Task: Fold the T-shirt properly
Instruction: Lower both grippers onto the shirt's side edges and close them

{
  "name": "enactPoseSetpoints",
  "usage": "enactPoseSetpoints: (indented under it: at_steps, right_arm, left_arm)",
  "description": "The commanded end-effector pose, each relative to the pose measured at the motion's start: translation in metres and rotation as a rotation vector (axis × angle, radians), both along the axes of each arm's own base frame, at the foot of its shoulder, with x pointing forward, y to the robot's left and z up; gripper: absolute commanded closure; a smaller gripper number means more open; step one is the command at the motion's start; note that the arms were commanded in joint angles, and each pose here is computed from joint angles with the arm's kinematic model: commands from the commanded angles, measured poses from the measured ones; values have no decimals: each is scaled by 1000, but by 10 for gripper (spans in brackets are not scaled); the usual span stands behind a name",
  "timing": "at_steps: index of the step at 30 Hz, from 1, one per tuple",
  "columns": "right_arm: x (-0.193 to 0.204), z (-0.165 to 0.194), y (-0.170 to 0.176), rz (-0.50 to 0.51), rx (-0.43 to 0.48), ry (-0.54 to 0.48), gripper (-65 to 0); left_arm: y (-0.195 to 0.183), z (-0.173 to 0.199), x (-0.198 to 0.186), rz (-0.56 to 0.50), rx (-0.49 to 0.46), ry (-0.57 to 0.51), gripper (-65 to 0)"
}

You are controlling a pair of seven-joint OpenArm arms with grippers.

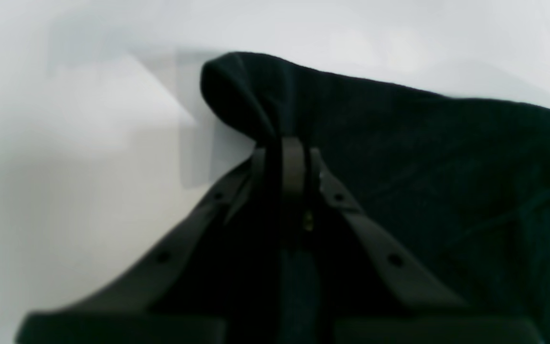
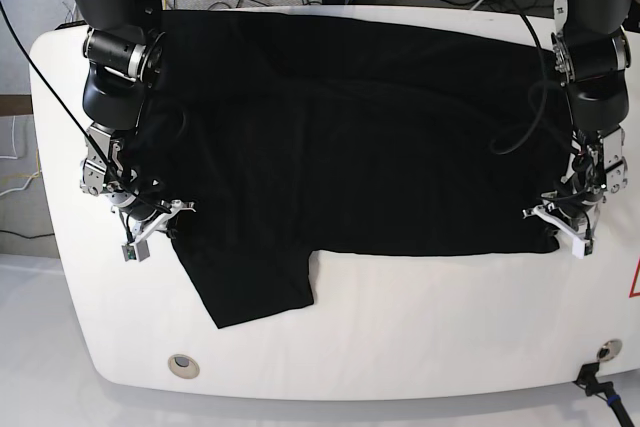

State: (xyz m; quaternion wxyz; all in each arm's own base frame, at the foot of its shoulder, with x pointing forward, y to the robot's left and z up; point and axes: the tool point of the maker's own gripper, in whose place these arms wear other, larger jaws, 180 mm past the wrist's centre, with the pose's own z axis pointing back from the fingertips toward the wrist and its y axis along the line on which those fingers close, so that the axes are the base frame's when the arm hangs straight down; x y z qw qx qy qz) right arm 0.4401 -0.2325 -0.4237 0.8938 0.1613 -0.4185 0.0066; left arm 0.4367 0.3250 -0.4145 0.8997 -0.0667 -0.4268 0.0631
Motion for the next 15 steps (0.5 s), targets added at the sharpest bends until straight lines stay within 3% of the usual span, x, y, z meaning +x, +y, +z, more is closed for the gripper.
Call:
enactPoseSetpoints:
  at_steps: [1, 9, 15]
  right_arm:
    - [10, 15, -9, 0, -26, -27, 0]
    - [28, 61, -20, 30, -131, -102, 0]
    - [20, 85, -30, 59, -255, -98, 0]
  left_arm:
    - [10, 29, 18, 9, 17, -82, 0]
    - [27, 71, 17, 40, 60, -233, 0]
    - [21, 72, -1, -5, 117, -249, 0]
